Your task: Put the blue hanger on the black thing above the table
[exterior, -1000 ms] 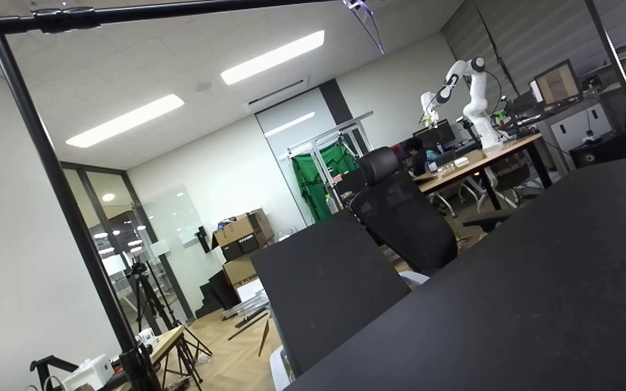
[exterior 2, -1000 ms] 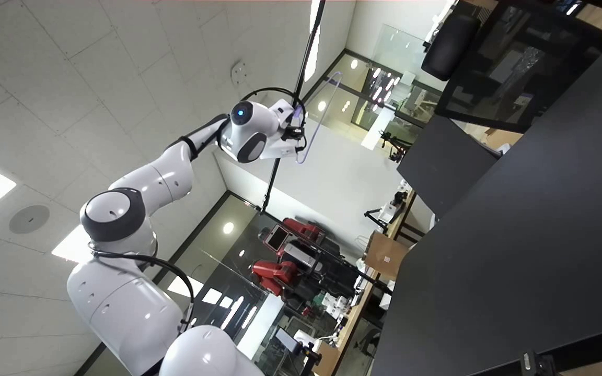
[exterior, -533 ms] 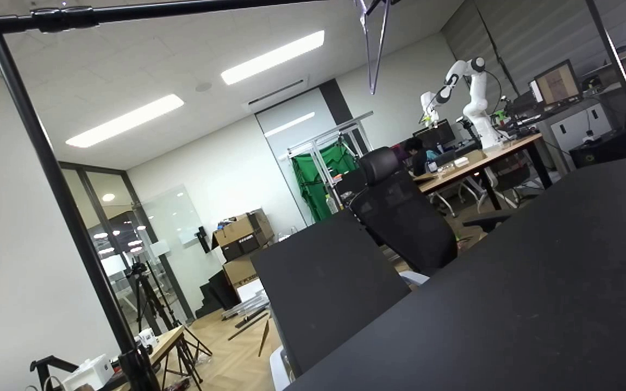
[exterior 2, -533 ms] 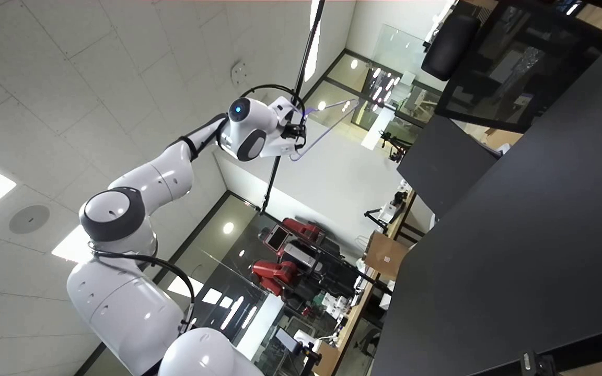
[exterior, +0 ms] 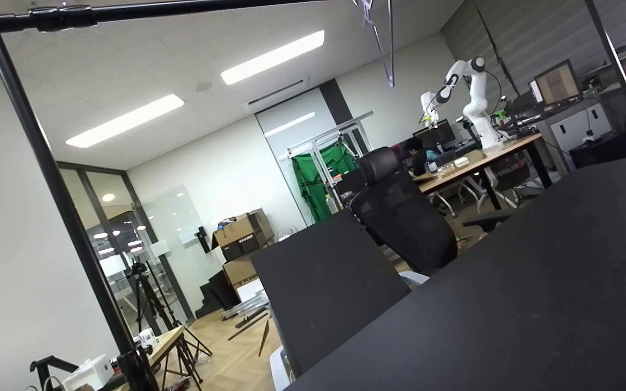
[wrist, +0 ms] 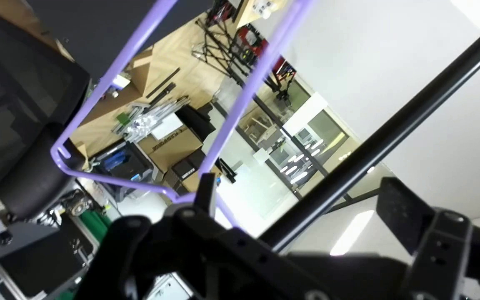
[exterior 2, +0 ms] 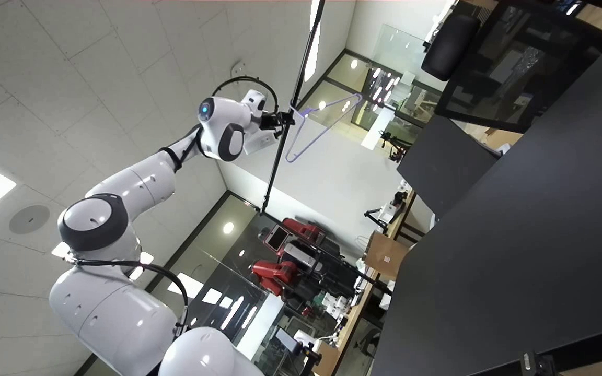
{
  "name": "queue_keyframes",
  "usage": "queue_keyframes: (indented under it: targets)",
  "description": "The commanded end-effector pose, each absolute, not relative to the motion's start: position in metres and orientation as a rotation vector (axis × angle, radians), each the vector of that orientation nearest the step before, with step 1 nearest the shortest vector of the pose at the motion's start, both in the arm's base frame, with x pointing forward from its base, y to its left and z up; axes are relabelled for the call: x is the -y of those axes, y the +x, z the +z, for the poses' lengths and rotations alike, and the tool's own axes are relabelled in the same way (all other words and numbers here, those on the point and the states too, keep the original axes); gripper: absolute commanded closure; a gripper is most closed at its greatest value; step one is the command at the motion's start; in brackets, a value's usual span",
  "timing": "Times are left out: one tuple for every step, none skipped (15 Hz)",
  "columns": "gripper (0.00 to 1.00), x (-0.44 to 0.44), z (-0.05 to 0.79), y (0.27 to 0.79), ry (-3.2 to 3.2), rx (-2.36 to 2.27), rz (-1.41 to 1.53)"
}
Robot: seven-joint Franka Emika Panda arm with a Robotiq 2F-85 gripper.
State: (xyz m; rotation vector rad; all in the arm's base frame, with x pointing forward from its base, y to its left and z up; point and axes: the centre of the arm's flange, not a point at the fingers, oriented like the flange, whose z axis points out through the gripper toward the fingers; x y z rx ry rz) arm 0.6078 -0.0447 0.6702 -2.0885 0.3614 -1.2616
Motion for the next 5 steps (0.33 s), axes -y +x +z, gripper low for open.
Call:
queue_keyframes:
  targets:
    - [0.00, 0.032, 0.711, 0.561, -2.223, -0.346, -1.365]
    - [0.00, 0.027, 0.719, 0.550, -2.250, -0.329, -1.380]
    - [0.00, 0.039, 0.701, 0.580, -2.207, -0.311, -1.377]
    - [0.00, 0.036, 0.707, 0.573, -2.209, -0.307, -1.384]
    - [0.00, 0.036, 0.708, 0.572, -2.206, -0.302, -1.385]
